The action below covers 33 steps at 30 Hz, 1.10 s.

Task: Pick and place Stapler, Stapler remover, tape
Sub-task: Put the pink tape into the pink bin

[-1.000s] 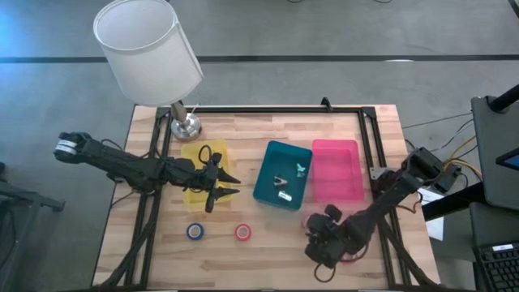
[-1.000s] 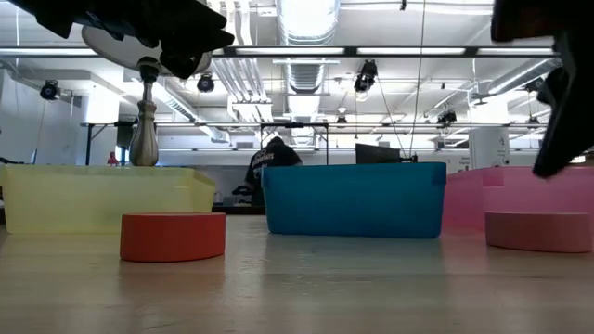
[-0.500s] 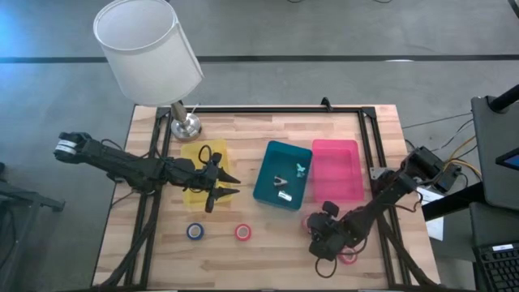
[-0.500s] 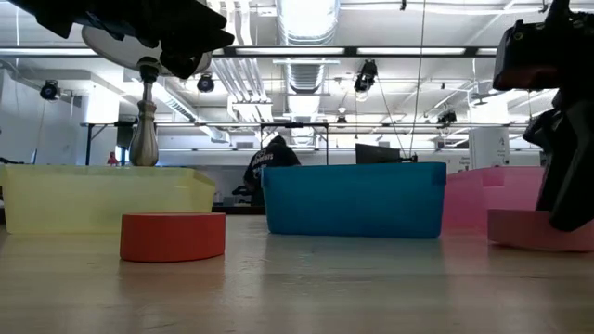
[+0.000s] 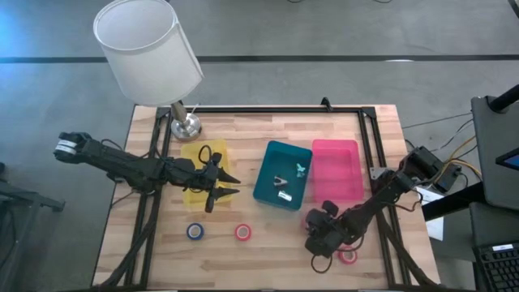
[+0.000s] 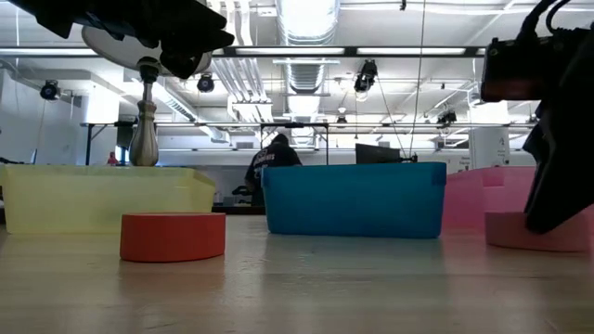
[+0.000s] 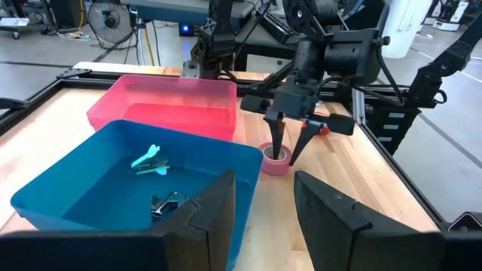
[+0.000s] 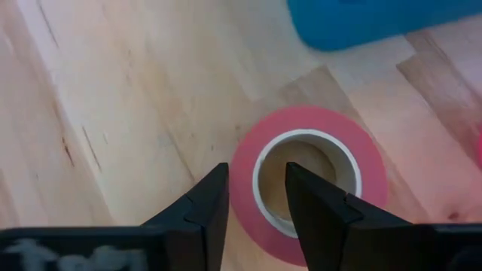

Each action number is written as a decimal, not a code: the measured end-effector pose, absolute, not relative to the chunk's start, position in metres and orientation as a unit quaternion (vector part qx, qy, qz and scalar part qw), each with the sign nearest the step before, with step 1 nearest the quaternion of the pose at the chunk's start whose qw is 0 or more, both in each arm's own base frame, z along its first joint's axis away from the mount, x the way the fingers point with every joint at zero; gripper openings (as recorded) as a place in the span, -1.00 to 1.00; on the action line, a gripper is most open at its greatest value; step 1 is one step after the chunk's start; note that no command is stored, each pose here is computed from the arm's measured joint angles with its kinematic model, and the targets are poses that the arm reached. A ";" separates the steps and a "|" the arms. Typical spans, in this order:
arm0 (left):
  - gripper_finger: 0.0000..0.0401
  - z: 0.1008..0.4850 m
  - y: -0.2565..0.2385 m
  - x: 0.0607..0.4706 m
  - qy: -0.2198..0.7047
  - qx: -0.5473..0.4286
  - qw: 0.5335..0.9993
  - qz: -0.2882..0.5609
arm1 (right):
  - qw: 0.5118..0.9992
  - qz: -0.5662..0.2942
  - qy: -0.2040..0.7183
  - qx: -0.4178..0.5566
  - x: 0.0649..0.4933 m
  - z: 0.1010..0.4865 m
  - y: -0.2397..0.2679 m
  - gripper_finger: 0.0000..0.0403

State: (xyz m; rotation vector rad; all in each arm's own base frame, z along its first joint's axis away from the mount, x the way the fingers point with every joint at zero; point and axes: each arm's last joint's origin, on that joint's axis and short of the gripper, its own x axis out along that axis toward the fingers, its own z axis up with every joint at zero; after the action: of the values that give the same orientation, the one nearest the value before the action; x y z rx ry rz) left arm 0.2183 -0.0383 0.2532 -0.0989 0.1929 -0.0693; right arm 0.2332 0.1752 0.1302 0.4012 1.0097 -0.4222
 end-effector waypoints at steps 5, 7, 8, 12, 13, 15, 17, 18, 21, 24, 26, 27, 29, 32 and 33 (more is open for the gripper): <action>-0.30 0.253 -0.038 0.218 0.096 -0.049 0.994 -0.035 | 0.833 -0.198 0.482 0.186 0.232 0.128 0.174 -0.57; -0.30 0.253 -0.038 0.218 0.096 -0.049 0.994 -0.035 | 0.837 -0.187 0.484 0.174 0.232 0.128 0.175 -0.67; -0.30 0.253 -0.038 0.218 0.096 -0.049 0.994 -0.035 | 0.839 -0.181 0.486 0.167 0.232 0.129 0.175 -0.71; -0.30 0.253 -0.038 0.218 0.096 -0.049 0.994 -0.035 | 0.849 -0.142 0.487 0.150 0.240 0.138 0.182 -0.83; -0.30 0.253 -0.038 0.218 0.096 -0.049 0.994 -0.035 | 0.851 -0.132 0.487 0.149 0.242 0.142 0.185 -0.83; -0.30 0.253 -0.038 0.218 0.097 -0.049 0.994 -0.035 | 0.853 -0.108 0.488 0.148 0.248 0.151 0.190 -0.83; -0.30 0.253 -0.038 0.218 0.097 -0.049 0.993 -0.035 | 0.858 -0.084 0.486 0.140 0.254 0.162 0.196 -0.80; -0.30 0.253 -0.038 0.218 0.097 -0.049 0.993 -0.035 | 0.862 -0.072 0.481 0.140 0.257 0.168 0.199 -0.78; -0.30 0.253 -0.038 0.218 0.097 -0.049 0.993 -0.035 | 0.871 -0.055 0.472 0.127 0.265 0.186 0.205 -0.75; -0.30 0.253 -0.038 0.218 0.097 -0.049 0.993 -0.035 | 0.884 -0.054 0.456 0.094 0.271 0.202 0.208 -0.74; -0.30 0.253 -0.038 0.218 0.097 -0.049 0.993 -0.035 | 0.897 -0.059 0.435 0.054 0.273 0.210 0.209 -0.74; -0.30 0.253 -0.038 0.218 0.097 -0.049 0.993 -0.035 | 0.902 -0.057 0.426 0.033 0.274 0.212 0.209 -0.74; -0.30 0.253 -0.038 0.218 0.097 -0.049 0.993 -0.035 | 0.908 -0.050 0.416 -0.005 0.276 0.216 0.209 -0.74; -0.30 0.253 -0.038 0.218 0.097 -0.049 0.993 -0.035 | 0.911 -0.053 0.406 -0.048 0.276 0.217 0.208 -0.74; -0.30 0.253 -0.038 0.218 0.097 -0.049 0.993 -0.035 | 0.910 -0.061 0.405 -0.062 0.275 0.215 0.206 -0.73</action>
State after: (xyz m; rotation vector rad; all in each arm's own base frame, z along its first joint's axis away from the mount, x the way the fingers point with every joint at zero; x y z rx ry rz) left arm 0.2182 -0.0383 0.2530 -0.0992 0.1943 -0.0692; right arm 0.2753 0.2064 0.2151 -0.1281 0.8345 -0.1253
